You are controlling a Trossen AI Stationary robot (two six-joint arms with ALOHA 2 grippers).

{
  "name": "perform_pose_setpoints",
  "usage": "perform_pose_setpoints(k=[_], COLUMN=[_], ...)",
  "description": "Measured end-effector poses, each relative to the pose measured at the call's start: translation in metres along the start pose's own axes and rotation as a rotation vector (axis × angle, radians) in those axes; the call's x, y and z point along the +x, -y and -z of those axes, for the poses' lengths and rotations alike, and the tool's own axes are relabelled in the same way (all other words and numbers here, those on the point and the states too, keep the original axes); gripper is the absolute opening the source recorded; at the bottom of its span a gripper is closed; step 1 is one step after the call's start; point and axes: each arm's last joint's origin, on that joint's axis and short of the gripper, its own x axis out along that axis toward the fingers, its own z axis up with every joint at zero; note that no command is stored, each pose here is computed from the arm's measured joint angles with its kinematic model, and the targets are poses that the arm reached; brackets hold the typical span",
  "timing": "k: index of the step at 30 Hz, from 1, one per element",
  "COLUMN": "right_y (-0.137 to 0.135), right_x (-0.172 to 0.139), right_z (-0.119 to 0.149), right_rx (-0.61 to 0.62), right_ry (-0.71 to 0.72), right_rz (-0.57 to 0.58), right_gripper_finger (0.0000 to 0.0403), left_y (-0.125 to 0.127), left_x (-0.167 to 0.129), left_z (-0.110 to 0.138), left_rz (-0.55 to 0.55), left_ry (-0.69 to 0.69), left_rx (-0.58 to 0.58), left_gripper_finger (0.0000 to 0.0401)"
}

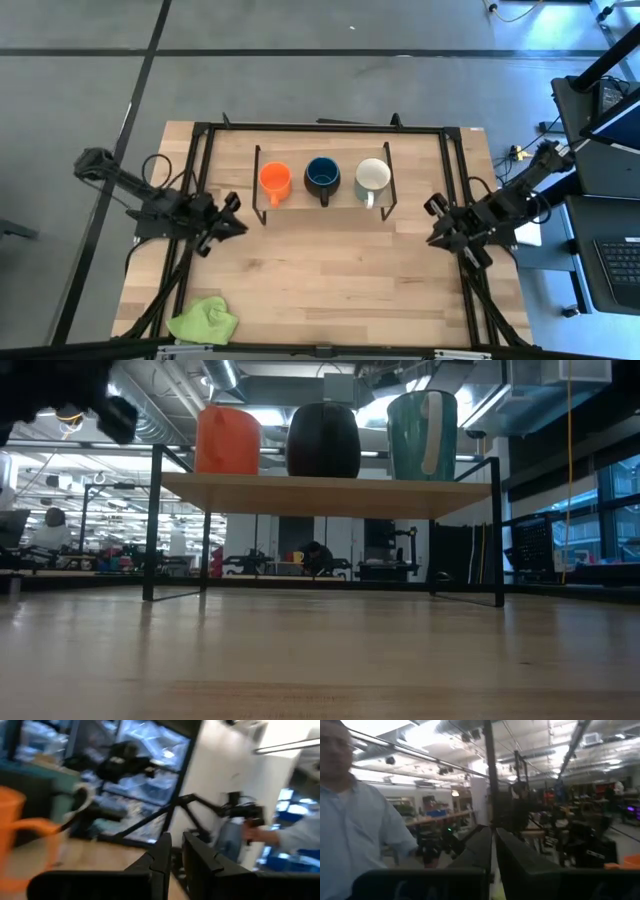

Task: Stack small to large cups/mugs on shelf
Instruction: Return to Home Position

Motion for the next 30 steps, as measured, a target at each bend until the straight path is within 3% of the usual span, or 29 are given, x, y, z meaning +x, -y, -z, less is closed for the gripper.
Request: perform_pose_setpoints(k=[8,15,20,30], right_y=[0.02,0.038,0.051,0.074], right_x=[-0.013,-0.022,-0.026,-0.035], right_z=[-0.006,-0.005,-0.004,-0.004], right_rx=[-0.048,-0.061,-0.079,-0.067], right_ry=[-0.044,-0.111,-0.147,-0.21], right_rz=[0.057,0.141,0.173,0.182], right_gripper_finger=[0.0029,0.0029,0.0029,0.0029], left_y=[-0.02,-0.033,-0.036,-0.05], left_x=[0.0,-0.001,-0.004,-0.013], left_z=[-0.014,-0.041,-0.056,-0.058], left_rz=[-0.121,-0.367,-0.411,-0.555], left_ry=[-0.079,-0.263,-0.295,-0.316], left_rx=[0.057,0.082,0.181,0.17], left_gripper_finger=[0.0035,0.0041,0.0037,0.0041])
